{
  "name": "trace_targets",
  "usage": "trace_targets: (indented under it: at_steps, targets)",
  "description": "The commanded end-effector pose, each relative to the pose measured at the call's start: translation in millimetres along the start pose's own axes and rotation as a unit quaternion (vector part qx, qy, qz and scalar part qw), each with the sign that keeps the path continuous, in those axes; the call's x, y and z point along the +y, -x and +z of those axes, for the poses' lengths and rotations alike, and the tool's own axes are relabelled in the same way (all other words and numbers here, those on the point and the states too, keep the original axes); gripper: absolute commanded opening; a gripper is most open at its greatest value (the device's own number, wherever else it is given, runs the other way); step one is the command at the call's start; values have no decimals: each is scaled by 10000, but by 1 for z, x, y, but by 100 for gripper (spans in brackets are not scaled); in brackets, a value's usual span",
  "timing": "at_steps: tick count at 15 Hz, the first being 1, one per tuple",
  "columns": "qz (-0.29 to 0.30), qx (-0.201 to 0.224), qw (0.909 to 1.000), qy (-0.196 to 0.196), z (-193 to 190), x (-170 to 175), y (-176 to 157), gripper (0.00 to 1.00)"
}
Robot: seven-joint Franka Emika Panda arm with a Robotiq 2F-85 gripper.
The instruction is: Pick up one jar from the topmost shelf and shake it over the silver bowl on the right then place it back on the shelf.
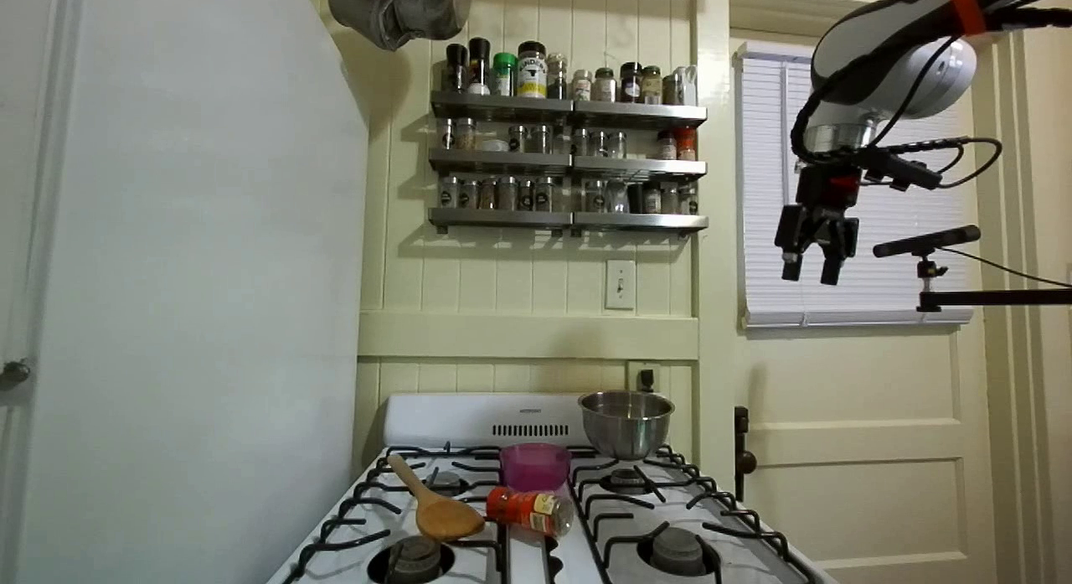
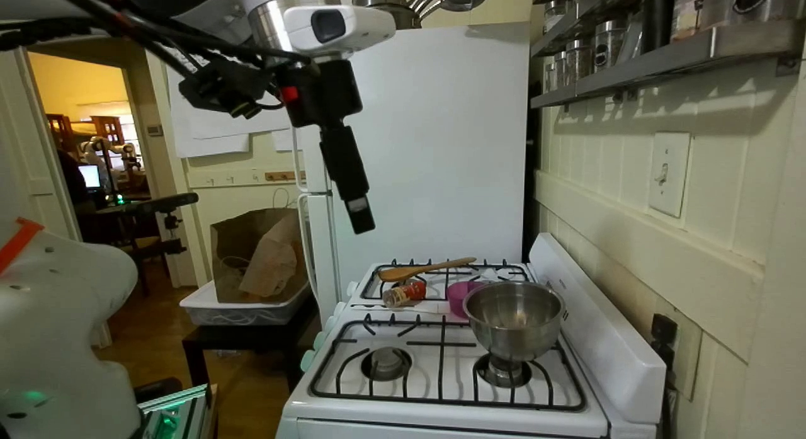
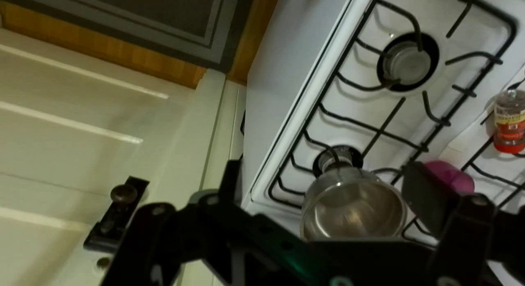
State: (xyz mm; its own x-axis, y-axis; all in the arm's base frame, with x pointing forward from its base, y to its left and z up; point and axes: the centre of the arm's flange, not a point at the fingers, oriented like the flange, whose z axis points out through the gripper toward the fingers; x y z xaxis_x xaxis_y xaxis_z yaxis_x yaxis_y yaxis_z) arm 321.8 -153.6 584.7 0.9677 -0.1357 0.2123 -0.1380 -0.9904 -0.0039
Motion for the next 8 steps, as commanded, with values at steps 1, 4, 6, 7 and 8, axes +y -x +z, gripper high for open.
trace_targets:
  at_steps: [1,4,6,7,8]
  targets:
    - [147,853,9962,129,-56,-25,-42,100]
    - [330,1805,9824,358,-122,-45,-71,100]
    - [358,2510,9666,385,-163,-51,-93,100]
    - [353,2864,9566,409,-183,-53,-105,100]
    - [361,3203,9453,504,-199,-53,-116,100]
